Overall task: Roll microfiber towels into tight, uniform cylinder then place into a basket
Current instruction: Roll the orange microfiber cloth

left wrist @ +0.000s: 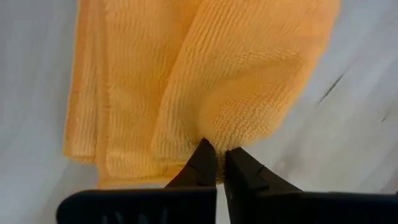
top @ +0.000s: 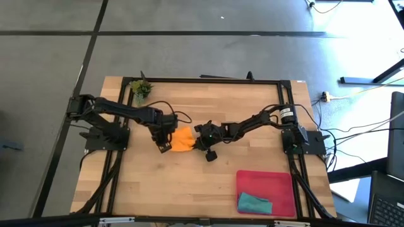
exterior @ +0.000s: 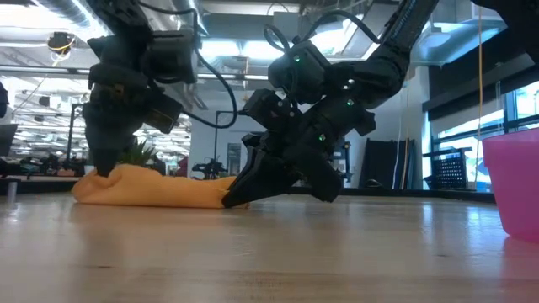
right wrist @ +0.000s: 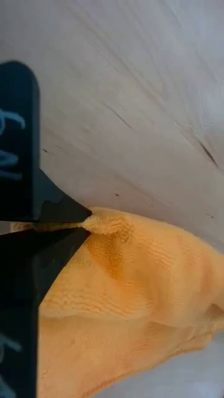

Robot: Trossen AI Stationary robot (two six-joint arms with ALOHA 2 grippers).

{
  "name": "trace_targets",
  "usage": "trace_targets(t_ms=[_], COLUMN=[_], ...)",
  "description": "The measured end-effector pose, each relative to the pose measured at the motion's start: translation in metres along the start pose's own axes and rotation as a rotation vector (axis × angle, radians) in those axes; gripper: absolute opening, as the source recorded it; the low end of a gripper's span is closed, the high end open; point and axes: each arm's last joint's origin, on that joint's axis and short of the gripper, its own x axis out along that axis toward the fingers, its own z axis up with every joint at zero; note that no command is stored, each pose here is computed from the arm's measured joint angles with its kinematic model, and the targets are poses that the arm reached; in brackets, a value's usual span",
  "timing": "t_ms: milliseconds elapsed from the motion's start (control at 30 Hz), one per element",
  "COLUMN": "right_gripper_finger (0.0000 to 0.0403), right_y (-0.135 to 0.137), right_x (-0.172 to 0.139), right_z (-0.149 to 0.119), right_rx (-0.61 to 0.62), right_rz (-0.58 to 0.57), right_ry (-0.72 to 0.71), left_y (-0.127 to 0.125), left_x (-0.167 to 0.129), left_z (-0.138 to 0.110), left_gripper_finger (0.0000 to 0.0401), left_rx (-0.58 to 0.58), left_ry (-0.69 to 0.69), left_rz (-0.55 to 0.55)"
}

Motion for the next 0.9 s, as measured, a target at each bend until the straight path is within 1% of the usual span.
trace_targets(t_ms=[367,667,733,900], right_gripper_finger=[0.0006,0.0006,0.0006,0.0006], right_y=[0.000,0.000,0.000,0.000], right_x=[0.000,0.000,0.000,0.000], right_z=[0.000,0.000,0.000,0.000], right_rx=[0.000,0.000,0.000,0.000], right_rz=[0.001,0.002,0.002,0.003], right_ry=[0.000,-0.001,-0.001,-0.001], left_y=[0.017,0.023,0.023,0.022], left_x=[-0.006,-0.010,-0.015,-0.027], left_z=[0.007,0.013,0.017,0.029], left_gripper_finger=[0.0000,0.0000,0.0000,0.0000], left_rx=[-0.034,-0.019,-0.001,0.017], left_ry=[-0.053,-0.084,-0.112,-0.204], left_rz=[0.098,0.114,0.132,0.217])
